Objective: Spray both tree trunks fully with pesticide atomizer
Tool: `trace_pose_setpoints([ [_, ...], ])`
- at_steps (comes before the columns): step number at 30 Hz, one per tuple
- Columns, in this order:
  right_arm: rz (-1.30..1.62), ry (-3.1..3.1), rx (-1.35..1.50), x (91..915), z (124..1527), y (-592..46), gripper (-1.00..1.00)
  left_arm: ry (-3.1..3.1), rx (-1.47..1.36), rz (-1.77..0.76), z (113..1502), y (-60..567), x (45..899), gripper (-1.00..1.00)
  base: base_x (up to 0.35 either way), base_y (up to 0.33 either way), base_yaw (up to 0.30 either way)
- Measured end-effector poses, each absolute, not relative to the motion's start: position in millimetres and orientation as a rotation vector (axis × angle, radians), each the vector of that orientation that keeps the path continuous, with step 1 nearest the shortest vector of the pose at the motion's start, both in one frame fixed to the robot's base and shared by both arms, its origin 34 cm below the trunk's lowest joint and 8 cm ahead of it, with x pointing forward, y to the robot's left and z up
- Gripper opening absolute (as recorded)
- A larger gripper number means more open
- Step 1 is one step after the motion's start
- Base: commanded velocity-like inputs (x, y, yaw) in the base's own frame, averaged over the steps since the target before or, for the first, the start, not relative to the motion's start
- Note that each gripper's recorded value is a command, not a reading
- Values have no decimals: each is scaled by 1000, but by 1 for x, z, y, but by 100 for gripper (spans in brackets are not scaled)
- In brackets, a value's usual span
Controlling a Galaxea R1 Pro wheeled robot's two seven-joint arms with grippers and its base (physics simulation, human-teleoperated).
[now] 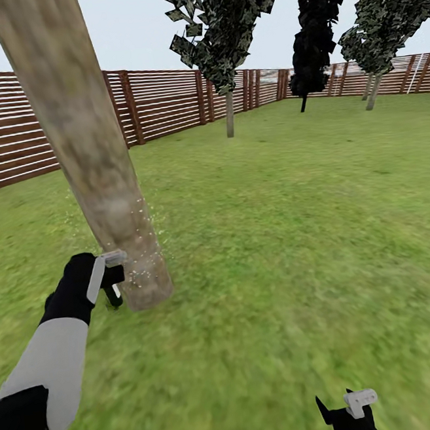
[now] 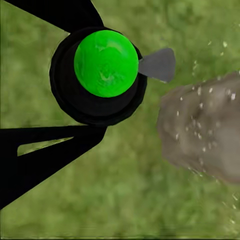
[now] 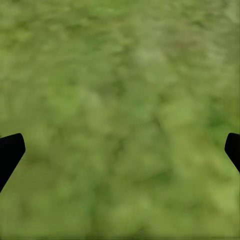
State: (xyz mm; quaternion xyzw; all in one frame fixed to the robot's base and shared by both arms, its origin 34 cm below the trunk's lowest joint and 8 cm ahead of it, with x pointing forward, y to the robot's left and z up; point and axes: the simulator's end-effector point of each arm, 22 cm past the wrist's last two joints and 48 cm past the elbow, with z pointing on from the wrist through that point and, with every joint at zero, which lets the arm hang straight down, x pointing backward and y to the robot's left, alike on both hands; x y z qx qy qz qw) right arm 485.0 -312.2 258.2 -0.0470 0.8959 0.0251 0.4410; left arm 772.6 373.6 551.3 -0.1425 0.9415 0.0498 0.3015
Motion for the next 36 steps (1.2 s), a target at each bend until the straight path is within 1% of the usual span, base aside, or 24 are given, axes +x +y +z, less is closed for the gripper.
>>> trace_pose_setpoints([
  [4, 62, 2225, -116, 485, 258, -312, 100, 2468, -363, 118, 570, 364, 786, -100, 232, 0, 0],
  [7, 62, 2225, -116, 485, 258, -312, 100, 2469, -363, 140, 570, 372, 784, -100, 182, 0, 0],
  [9, 63, 2225, -117, 485, 258, -312, 100, 2476, -368, 164, 567, 382, 780, -100, 24, 0, 0],
  [12, 61, 2224, -116, 485, 258, -312, 100, 2491, -361, 160, 559, 376, 777, -100, 3, 0, 0],
  [14, 61, 2224, -116, 485, 258, -312, 100, 2506, -315, 119, 554, 346, 780, -100, 0, 0, 0],
  [17, 61, 2224, -116, 485, 258, -312, 100, 2510, -285, 112, 554, 331, 782, -100, 0, 0, 0],
  [24, 61, 2224, -116, 485, 258, -312, 100, 2504, -276, 99, 557, 322, 784, -100, 10, 0, 0],
  [28, 61, 2224, -116, 485, 258, -312, 100, 2503, -270, 111, 557, 324, 783, -100, 180, 0, 0],
  [36, 62, 2225, -116, 485, 258, -312, 100, 2488, -274, 112, 568, 326, 789, -100, -31, 2, 0],
])
